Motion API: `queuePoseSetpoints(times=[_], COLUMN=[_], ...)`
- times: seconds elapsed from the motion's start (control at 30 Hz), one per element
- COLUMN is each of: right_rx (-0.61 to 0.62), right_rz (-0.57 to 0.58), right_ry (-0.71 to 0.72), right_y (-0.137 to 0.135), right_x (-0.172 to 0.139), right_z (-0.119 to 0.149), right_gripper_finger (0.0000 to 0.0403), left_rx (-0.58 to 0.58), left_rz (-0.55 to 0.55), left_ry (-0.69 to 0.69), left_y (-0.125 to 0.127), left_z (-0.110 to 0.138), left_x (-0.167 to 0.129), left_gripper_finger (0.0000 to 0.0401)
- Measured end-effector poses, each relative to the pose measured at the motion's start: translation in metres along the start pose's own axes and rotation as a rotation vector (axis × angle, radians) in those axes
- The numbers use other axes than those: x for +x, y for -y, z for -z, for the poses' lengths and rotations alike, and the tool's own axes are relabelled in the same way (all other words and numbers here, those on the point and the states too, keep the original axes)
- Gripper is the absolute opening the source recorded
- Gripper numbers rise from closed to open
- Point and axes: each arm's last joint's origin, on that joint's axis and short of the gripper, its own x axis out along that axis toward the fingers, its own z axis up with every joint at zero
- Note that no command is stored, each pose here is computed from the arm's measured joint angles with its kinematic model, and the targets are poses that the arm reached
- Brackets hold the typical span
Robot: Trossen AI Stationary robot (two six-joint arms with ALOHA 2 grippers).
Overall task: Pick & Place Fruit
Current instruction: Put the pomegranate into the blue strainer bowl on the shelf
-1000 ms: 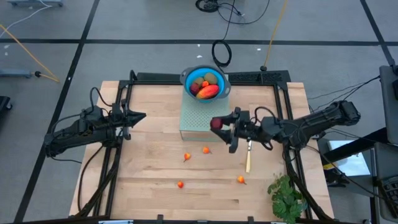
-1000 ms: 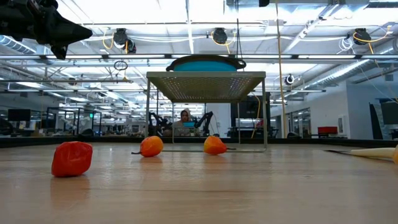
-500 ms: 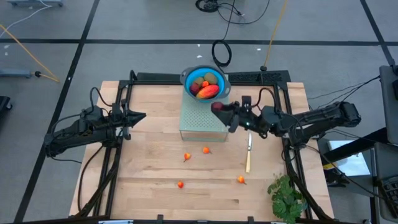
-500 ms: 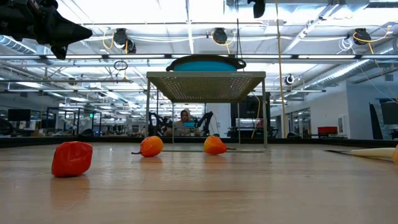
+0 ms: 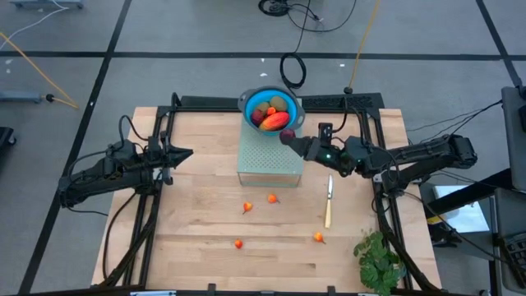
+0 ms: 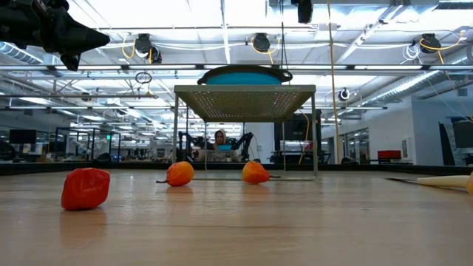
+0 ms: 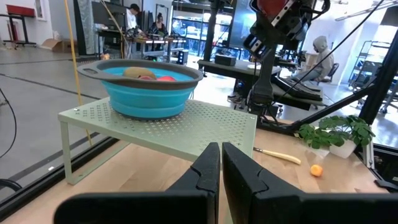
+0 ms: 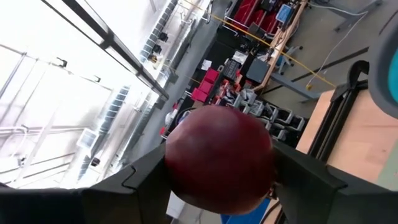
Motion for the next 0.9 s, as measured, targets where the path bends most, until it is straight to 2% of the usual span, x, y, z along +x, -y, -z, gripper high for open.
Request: queuePoseSetpoints(times=[0.13, 0.2, 0.5, 0.77, 0.9], right_rx=[-0.003, -0.049, -0.55, -0.893, -1.016], right_rz=[0.0, -0.007, -0.194, -0.349, -0.447], right_ry=[-0.001, -0.013, -0.203, -0.251, -0.276], right_y=[0.0, 0.0, -0.003, -0.005, -0.006], right_x=[0.0, 0.0, -0.001, -0.002, -0.004], right_z=[0.0, 0.0, 0.007, 0.011, 0.012], right_gripper_finger=[0.0229, 0.023, 0.0231, 0.0236, 0.0236], left_rx=[0.0, 0.0, 0.023, 0.033, 0.034], left_rz=[0.0, 0.0, 0.0, 0.0, 0.0], left_ry=[0.0, 0.0, 0.0, -0.001, -0.001], left_y=[0.0, 0.0, 0.0, 0.0, 0.0], left_z=[0.0, 0.0, 0.0, 0.0, 0.0], left_x=[0.0, 0.0, 0.0, 0.0, 0.0], left_gripper_finger=[0.0017, 0.0017, 0.0017, 0.0017, 0.0017])
